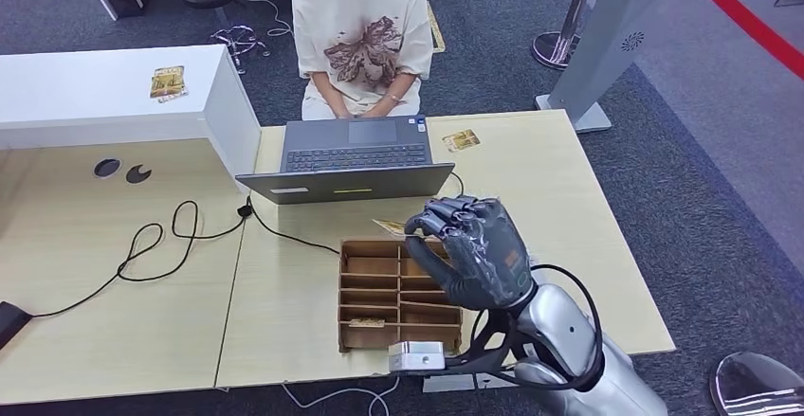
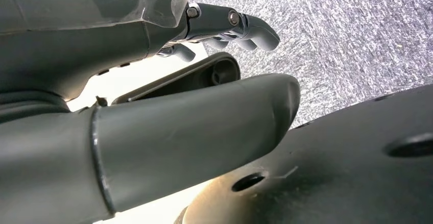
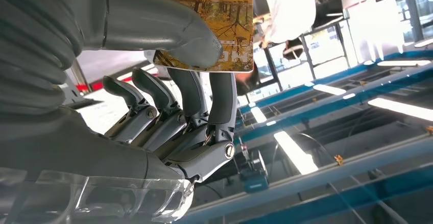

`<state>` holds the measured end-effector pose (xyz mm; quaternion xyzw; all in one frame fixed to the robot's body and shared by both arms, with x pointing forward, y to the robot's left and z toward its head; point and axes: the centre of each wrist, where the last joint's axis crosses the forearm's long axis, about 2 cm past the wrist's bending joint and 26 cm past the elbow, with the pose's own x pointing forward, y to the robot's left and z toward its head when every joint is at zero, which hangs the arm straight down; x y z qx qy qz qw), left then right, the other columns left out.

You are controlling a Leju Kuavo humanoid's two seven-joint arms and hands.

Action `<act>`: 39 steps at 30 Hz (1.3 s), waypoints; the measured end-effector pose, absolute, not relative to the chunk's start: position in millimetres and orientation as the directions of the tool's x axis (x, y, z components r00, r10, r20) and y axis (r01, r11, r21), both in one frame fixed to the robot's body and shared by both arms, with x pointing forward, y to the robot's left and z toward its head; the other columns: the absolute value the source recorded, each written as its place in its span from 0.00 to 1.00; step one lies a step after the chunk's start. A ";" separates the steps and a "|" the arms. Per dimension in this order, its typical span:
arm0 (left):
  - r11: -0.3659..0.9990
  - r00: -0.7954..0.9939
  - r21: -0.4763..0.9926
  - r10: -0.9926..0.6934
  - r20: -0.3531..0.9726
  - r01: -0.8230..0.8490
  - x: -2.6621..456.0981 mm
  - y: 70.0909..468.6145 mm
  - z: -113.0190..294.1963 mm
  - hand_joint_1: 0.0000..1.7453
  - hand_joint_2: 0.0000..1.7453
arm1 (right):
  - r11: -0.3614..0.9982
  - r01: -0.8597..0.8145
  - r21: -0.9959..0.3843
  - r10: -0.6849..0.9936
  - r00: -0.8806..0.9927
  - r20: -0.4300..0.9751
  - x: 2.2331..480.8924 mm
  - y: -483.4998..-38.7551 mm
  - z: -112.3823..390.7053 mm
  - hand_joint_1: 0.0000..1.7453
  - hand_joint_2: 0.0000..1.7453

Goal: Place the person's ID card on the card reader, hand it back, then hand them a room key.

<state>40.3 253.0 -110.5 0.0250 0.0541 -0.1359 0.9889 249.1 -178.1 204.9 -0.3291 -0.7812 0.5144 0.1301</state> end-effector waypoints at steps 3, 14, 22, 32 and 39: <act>0.960 0.955 0.035 -0.272 -0.114 0.278 40.3 253.4 -110.6 0.00 0.00 | 0.252 0.394 -0.884 0.648 -0.747 -0.149 255.2 -178.0 211.2 1.00 1.00; 0.940 0.937 0.040 -0.332 -0.106 0.338 41.9 257.1 -110.7 0.00 0.00 | 0.181 0.362 -0.914 0.663 -0.731 -0.158 305.5 -181.2 240.0 1.00 1.00; 0.924 0.922 0.045 -0.375 -0.100 0.381 43.7 259.4 -110.6 0.00 0.00 | 0.132 0.330 -0.935 0.700 -0.699 -0.148 343.2 -180.4 253.2 1.00 1.00; 0.918 0.916 0.040 -0.388 -0.100 0.394 44.7 262.0 -110.7 0.00 0.00 | 0.106 0.270 -0.957 0.765 -0.637 -0.095 382.6 -177.5 265.2 1.00 1.00; 0.913 0.911 0.044 -0.399 -0.101 0.405 45.0 264.4 -110.8 0.00 0.00 | 0.106 0.231 -0.967 0.810 -0.585 -0.051 403.4 -180.6 269.5 1.00 1.00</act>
